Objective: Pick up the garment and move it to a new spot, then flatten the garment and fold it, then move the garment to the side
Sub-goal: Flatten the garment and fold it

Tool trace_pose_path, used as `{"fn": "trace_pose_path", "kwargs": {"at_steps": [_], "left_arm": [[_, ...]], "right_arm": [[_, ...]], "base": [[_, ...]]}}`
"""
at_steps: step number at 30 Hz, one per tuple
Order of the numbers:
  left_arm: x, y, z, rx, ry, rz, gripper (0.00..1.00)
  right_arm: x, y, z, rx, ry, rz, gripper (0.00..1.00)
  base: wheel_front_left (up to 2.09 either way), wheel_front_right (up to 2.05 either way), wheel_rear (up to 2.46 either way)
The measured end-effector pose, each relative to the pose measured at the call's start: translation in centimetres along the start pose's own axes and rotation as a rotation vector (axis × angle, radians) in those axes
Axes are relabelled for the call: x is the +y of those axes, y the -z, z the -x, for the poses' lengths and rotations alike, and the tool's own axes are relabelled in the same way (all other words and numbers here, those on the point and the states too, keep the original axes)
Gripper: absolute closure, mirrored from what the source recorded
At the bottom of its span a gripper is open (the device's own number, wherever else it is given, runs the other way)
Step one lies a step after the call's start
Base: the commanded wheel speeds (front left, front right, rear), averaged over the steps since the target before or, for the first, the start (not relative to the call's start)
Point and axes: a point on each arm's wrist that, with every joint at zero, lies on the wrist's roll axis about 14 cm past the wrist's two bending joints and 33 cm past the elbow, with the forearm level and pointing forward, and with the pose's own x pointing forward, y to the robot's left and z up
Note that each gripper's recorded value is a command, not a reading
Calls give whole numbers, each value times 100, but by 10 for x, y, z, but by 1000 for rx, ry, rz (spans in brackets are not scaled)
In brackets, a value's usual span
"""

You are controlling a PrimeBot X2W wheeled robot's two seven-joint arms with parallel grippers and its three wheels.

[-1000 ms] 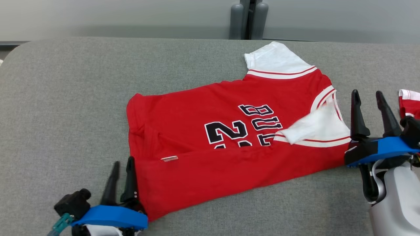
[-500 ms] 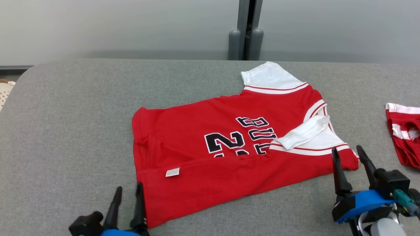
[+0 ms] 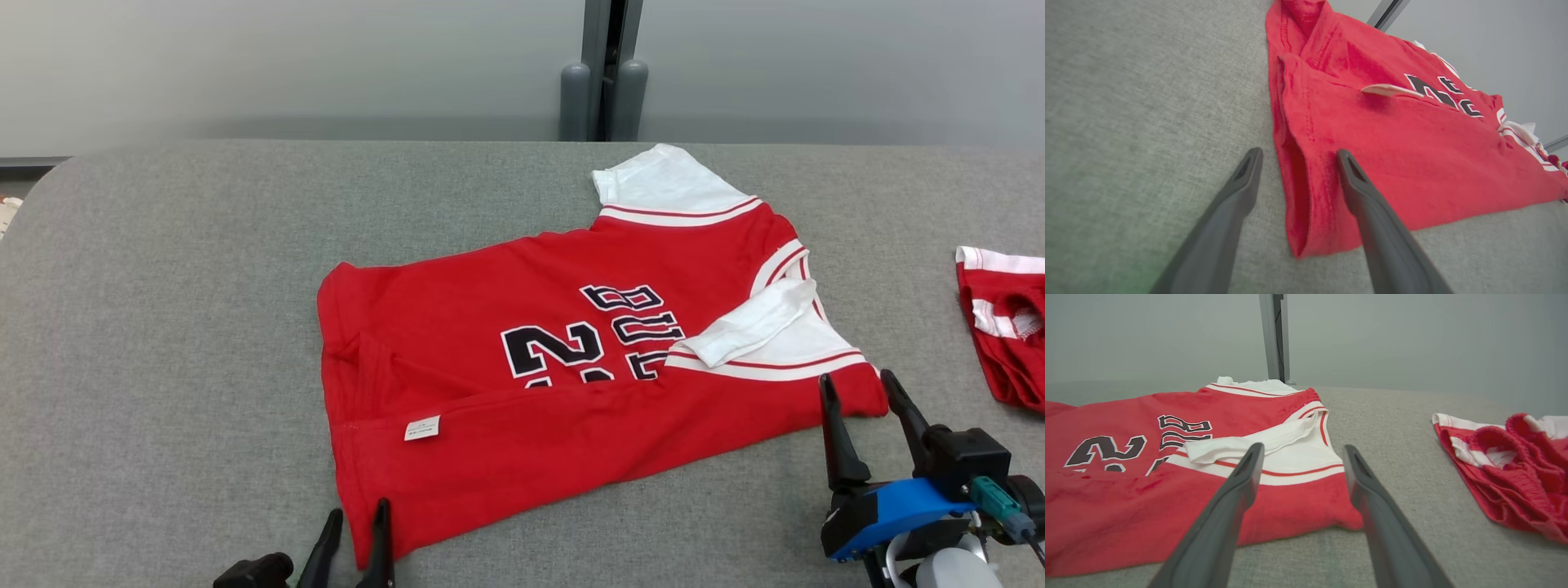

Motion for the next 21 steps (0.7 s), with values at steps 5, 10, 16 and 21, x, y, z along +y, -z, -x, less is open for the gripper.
{"fn": "trace_pose_path", "kwargs": {"at_steps": [5,10,16,21], "left_arm": [[-9,10,-7,40,30,14,31],[-11,16,-13,78,48,25,100],[-8,13,-19,84,48,26,100],[-4,10,-22,80,44,19,100]], "right_arm": [[-12,12,-1,40,33,9,0],[-27,22,-10,83,81,14,0],[-42,43,-20,163,136,-2,0],[-36,71,-22,266,135,-30,0]], "base": [[0,0,0],[0,0,0],[0,0,0],[0,0,0]]}}
